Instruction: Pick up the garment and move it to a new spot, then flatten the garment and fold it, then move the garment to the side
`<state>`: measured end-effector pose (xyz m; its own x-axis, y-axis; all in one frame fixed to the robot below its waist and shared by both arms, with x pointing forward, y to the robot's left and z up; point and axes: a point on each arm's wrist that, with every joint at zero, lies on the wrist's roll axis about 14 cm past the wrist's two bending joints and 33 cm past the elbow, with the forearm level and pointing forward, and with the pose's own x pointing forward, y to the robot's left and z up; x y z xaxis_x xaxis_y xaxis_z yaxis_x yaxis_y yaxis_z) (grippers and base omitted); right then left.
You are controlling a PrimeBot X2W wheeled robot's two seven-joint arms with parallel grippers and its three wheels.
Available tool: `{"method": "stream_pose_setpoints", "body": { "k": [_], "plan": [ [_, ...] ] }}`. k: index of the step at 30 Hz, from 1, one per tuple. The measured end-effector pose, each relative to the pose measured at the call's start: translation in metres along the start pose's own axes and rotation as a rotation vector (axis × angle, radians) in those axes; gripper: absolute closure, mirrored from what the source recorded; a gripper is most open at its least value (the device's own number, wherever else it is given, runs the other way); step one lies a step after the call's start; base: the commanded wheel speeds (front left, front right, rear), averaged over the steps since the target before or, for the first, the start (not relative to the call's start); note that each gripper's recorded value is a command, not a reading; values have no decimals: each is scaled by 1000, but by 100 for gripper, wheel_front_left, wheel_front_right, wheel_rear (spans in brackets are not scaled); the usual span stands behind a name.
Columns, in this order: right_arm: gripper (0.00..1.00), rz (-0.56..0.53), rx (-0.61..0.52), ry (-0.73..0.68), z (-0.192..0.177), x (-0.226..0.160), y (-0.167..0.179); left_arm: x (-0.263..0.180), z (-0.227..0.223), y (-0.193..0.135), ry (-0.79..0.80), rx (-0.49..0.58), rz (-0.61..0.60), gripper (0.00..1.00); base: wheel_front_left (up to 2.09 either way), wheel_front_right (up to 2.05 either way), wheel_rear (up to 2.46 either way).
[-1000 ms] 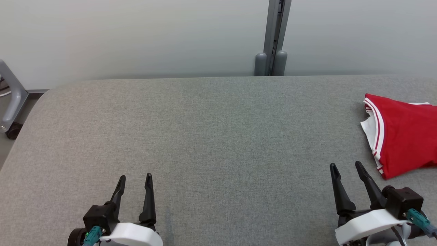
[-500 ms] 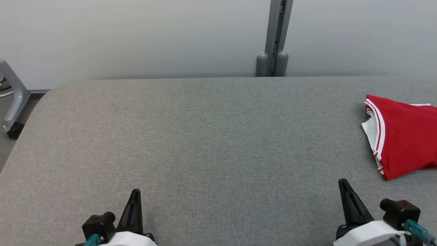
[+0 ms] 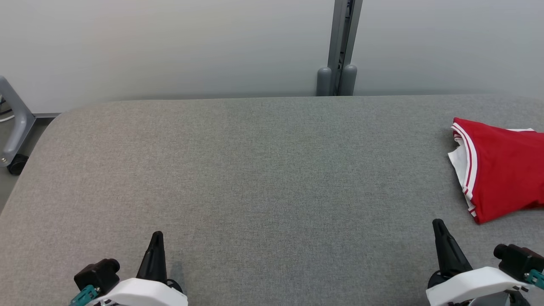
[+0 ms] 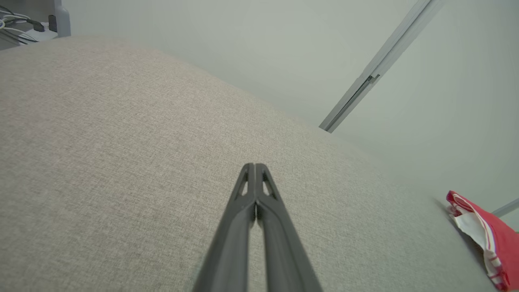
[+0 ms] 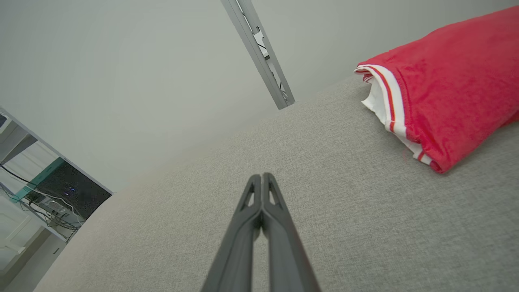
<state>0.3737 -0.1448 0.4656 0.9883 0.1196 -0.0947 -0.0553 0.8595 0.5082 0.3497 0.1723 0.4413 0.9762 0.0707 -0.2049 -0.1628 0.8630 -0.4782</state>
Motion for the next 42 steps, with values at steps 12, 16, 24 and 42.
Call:
{"method": "stream_pose_setpoints", "body": {
  "k": [12,16,24,42],
  "plan": [
    [100,-31,175,-16,8,2,-8,4,4,4,22,-180,10,100,0,0,0],
    [100,-37,229,-21,10,2,-10,7,9,3,16,-236,1,100,0,0,0],
    [100,-42,329,-35,16,4,-12,9,12,4,25,-342,-2,100,0,0,0],
    [100,-52,539,-60,26,4,-19,15,24,2,21,-555,-34,100,0,0,0]
  ]
}}
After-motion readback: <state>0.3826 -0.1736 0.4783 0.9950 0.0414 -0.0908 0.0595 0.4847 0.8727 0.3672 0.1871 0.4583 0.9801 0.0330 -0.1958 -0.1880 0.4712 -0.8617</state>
